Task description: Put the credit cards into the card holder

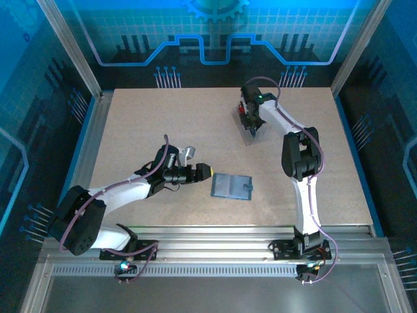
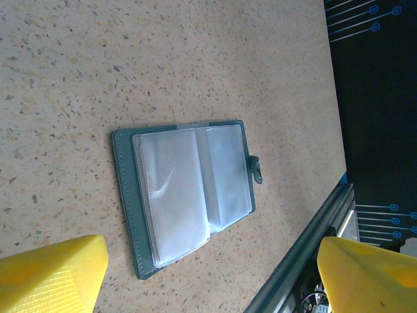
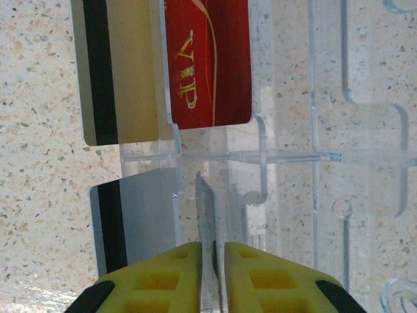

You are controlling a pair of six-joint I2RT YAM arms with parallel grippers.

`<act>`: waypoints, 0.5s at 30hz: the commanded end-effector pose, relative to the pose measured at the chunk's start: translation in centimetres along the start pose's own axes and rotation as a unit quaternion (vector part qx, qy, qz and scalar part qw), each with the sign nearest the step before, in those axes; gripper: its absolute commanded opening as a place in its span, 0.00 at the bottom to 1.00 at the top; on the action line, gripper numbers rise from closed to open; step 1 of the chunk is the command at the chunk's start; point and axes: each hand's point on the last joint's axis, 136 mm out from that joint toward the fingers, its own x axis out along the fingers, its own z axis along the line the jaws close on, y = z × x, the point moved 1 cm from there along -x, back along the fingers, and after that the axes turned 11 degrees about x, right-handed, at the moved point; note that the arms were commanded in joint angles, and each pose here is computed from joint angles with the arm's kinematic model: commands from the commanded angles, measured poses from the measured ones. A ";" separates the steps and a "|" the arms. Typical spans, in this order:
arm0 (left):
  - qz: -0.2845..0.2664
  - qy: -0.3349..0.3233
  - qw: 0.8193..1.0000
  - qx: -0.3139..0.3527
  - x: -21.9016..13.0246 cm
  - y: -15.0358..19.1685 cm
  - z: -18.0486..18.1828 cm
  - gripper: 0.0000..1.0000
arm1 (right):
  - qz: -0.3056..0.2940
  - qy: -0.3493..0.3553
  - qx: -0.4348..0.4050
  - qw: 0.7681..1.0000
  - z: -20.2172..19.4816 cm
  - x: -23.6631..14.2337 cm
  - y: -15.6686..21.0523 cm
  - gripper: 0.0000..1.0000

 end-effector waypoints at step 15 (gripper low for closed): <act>0.009 0.001 1.000 0.000 0.5 0.2 0.4 0.86 | -0.002 0.003 -0.005 1.000 0.1 -2.3 -0.9 0.07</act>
